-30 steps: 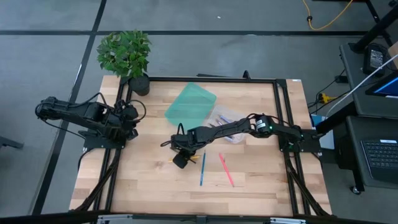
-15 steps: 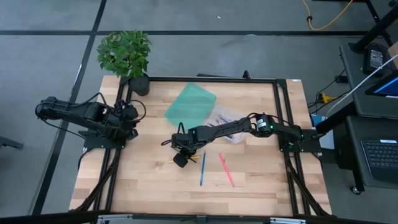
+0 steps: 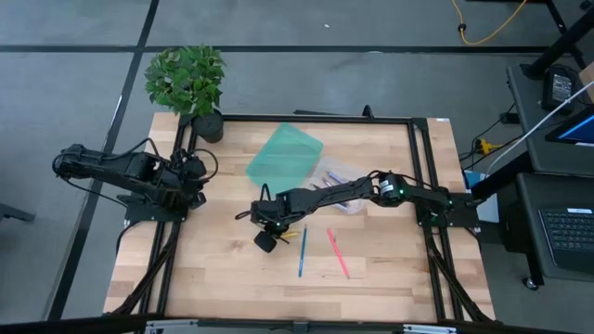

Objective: Sort pens & pencils
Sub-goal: Put the black pencil into the blue bin

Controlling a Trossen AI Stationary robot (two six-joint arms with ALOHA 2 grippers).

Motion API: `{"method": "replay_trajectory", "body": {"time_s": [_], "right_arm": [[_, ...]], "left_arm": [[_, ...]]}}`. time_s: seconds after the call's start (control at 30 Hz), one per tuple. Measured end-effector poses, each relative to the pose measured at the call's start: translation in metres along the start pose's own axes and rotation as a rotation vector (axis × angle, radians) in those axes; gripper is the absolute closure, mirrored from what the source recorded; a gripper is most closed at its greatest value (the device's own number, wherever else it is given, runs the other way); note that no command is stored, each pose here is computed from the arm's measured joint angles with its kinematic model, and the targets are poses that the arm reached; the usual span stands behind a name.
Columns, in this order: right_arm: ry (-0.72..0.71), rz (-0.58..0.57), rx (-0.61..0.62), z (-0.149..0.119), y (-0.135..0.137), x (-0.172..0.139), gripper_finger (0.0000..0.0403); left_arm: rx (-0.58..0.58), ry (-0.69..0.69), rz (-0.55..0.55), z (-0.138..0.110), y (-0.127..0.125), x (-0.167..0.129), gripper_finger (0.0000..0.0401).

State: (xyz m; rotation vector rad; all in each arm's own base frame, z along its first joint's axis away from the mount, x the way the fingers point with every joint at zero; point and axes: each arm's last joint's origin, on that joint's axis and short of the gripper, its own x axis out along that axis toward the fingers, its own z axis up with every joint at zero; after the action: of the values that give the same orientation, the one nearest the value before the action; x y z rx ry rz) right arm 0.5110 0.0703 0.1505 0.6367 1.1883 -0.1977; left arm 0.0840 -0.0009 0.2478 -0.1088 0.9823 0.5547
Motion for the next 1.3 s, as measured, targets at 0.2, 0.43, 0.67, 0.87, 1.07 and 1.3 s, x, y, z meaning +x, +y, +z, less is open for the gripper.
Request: {"method": "replay_trajectory", "body": {"time_s": [0.2,0.43,0.67,0.87,1.07,1.3], "right_arm": [[-0.057,0.024,-0.038,0.011,0.013,-0.023,0.0384],[-0.1,-0.118,-0.104,0.02,0.014,-0.069,0.0384],[-0.122,-0.272,-0.14,0.039,-0.022,-0.108,0.0384],[-0.088,-0.328,-0.206,0.063,-0.064,-0.12,0.0384],[-0.037,-0.407,-0.326,0.075,-0.095,-0.128,0.0384],[0.043,-0.539,-0.633,0.076,-0.104,-0.126,0.0384]], "left_arm": [[0.0,0.0,0.0,0.0,0.0,0.0,0.0286],[0.0,0.0,0.0,0.0,0.0,0.0,0.0286],[-0.003,-0.002,-0.002,0.0,0.0,0.0,0.0286],[-0.009,-0.006,-0.004,0.001,0.0,0.0,0.0286],[-0.009,-0.006,-0.004,0.001,0.0,0.0,0.0286],[-0.017,-0.016,-0.01,0.002,-0.001,0.0,0.0286]]}}
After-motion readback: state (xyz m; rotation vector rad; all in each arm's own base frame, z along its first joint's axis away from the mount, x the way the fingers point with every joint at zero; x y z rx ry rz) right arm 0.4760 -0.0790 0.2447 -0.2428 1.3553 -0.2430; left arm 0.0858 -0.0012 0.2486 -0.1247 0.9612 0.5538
